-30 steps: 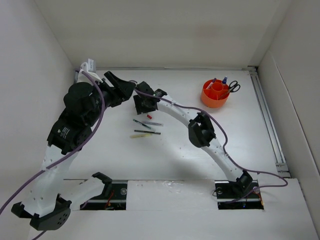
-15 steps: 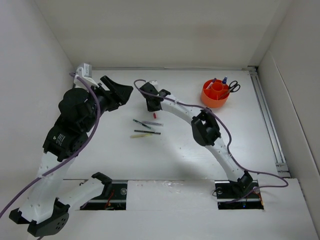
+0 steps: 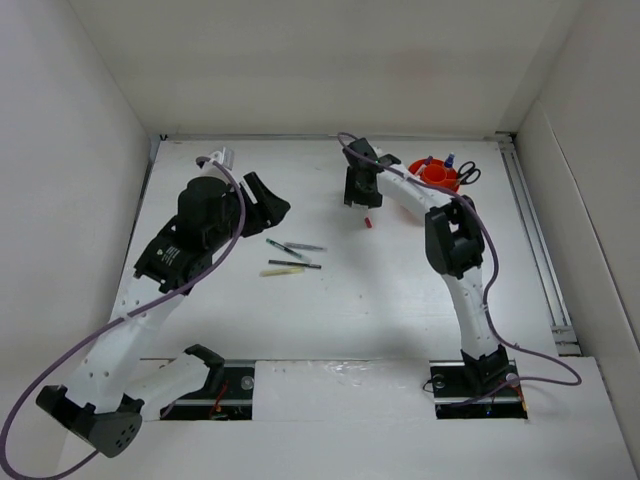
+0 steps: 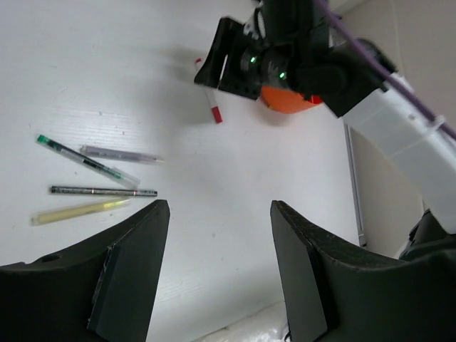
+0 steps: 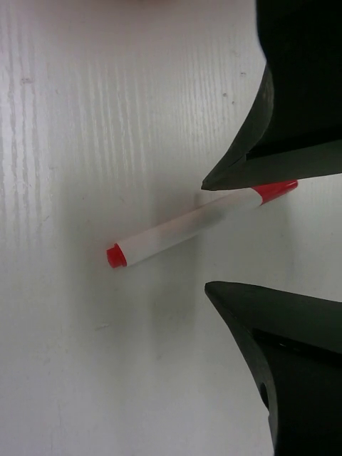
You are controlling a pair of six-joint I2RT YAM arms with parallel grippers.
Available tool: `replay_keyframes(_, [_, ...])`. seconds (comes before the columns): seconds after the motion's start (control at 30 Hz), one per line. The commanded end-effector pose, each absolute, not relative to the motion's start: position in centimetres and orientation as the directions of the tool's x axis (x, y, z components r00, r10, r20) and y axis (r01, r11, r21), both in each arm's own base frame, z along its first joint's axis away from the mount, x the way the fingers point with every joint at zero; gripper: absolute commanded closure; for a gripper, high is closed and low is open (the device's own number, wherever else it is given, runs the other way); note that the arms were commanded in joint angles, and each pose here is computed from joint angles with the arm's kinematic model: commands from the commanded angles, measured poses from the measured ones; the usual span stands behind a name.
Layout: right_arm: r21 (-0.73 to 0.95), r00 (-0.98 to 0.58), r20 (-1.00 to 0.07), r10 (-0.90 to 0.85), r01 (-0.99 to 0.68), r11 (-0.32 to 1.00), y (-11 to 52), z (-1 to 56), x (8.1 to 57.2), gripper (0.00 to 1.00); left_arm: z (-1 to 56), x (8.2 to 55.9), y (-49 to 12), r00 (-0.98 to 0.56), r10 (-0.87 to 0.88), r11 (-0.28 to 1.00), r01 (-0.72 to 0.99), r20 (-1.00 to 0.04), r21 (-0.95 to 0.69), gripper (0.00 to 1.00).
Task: Sort the stationery into containers
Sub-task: Move the pen to the center of the board, then pick up the pen from the center of the board.
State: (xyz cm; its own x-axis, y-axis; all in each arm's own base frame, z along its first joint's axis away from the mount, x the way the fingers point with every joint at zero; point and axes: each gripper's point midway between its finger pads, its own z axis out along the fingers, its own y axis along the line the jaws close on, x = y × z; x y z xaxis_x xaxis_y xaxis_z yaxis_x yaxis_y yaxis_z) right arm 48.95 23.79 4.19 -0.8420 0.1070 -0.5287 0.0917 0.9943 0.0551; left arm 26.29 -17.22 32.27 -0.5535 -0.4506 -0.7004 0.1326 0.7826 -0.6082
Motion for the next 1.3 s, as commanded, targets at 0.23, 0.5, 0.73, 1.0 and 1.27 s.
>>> replay_keyframes(0.23, [0.098,-0.817,-0.562,0.128,0.088,0.991,22.3,7.1,54.0,0.39,31.7,26.8,-18.3,-0.557,-0.42,0.775,0.191,-0.716,-0.603,0.45])
replay_keyframes(0.5, [0.074,-0.861,-0.502,0.082,0.051,0.996,22.3,4.0,52.8,0.42,31.0,27.4,-18.6,-0.568,-0.406,0.784,0.186,-0.716,-0.592,0.45])
replay_keyframes(0.73, [0.048,-0.874,-0.485,0.033,0.011,0.999,23.9,3.6,51.5,0.42,30.8,27.5,-18.6,-0.568,-0.406,0.784,0.186,-0.716,-0.592,0.45])
replay_keyframes(1.0, [-0.036,-0.903,-0.429,0.026,0.046,0.998,22.6,1.1,49.9,0.87,31.3,26.5,-17.8,-0.545,-0.394,0.794,0.204,-0.74,-0.573,0.45])
replay_keyframes(1.27, [0.026,-0.839,-0.534,0.1,0.102,0.994,22.1,6.5,50.9,1.0,29.6,26.1,-18.7,-0.581,-0.373,0.775,0.235,-0.724,-0.587,0.45])
